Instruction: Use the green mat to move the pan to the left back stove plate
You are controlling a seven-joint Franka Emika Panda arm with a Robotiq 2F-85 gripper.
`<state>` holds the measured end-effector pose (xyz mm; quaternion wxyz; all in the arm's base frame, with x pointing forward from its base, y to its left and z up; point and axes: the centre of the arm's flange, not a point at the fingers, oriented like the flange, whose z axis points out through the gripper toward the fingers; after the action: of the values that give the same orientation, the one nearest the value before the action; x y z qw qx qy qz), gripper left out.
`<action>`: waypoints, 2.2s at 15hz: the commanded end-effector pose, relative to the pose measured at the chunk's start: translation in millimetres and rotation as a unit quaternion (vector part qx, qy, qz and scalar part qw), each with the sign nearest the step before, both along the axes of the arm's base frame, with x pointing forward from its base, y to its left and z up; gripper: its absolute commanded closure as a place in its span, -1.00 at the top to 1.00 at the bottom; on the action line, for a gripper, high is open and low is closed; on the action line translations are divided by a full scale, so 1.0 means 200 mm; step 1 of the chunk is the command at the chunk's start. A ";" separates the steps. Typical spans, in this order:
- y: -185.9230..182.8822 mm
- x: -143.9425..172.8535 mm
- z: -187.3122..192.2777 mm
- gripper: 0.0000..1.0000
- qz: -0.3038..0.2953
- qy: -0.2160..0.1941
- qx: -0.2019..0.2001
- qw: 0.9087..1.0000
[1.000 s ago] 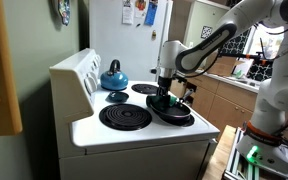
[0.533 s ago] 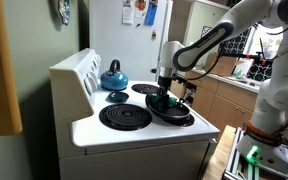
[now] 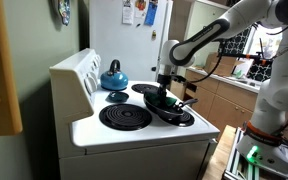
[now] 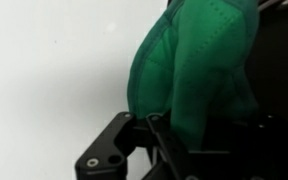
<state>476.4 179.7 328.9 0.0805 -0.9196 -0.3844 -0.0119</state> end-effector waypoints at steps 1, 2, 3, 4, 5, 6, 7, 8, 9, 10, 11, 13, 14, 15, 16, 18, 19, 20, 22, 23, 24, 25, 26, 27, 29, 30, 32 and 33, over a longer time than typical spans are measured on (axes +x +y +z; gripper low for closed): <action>0.00 0.05 0.07 -1.00 -0.044 0.040 0.000 0.998; 0.01 0.06 0.08 -1.00 -0.050 0.048 -0.001 0.998; 0.02 0.08 0.09 -1.00 -0.060 0.057 -0.004 0.997; 0.01 0.11 0.10 -1.00 -0.070 0.065 -0.008 0.995; 0.01 0.14 0.10 -1.00 -0.078 0.073 -0.010 0.994; 0.01 0.16 0.10 -1.00 -0.086 0.081 -0.010 0.993; 0.02 0.19 0.10 -1.00 -0.094 0.089 -0.011 0.991; 0.02 0.21 0.10 -1.00 -0.101 0.094 -0.013 0.990; 0.03 0.24 0.11 -1.00 -0.109 0.098 -0.017 0.989; 0.04 0.27 0.12 -1.00 -0.115 0.101 -0.021 0.988; 0.07 0.29 0.12 -1.00 -0.122 0.105 -0.025 0.987; 0.14 0.33 0.14 -1.00 -0.133 0.114 -0.042 0.984; 0.18 0.35 0.15 -1.00 -0.137 0.120 -0.054 0.982; 0.22 0.37 0.15 -1.00 -0.141 0.124 -0.066 0.980; 0.25 0.38 0.16 -1.00 -0.143 0.129 -0.079 0.978; 0.32 0.40 0.15 -1.00 -0.152 0.135 -0.103 0.974; 0.35 0.42 0.14 -1.00 -0.157 0.130 -0.114 0.972; 0.38 0.43 0.14 -1.00 -0.158 0.123 -0.119 0.973; 0.44 0.45 0.13 -1.00 -0.161 0.109 -0.127 0.973; 0.47 0.46 0.12 -1.00 -0.160 0.104 -0.130 0.973; 0.50 0.47 0.12 -1.00 -0.158 0.100 -0.133 0.973; 0.53 0.48 0.11 -1.00 -0.155 0.097 -0.133 0.974; 0.57 0.48 0.10 -1.00 -0.152 0.094 -0.135 0.975; 0.60 0.48 0.10 -1.00 -0.150 0.091 -0.137 0.975; 0.65 0.46 0.09 -1.00 -0.148 0.089 -0.141 0.975; 0.67 0.45 0.08 -1.00 -0.147 0.090 -0.142 0.975; 0.69 0.44 0.07 -1.00 -0.148 0.086 -0.143 0.975; 0.70 0.44 0.06 -1.00 -0.149 0.086 -0.144 0.974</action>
<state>563.2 311.1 338.6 -0.0111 -0.9657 -0.2372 0.1053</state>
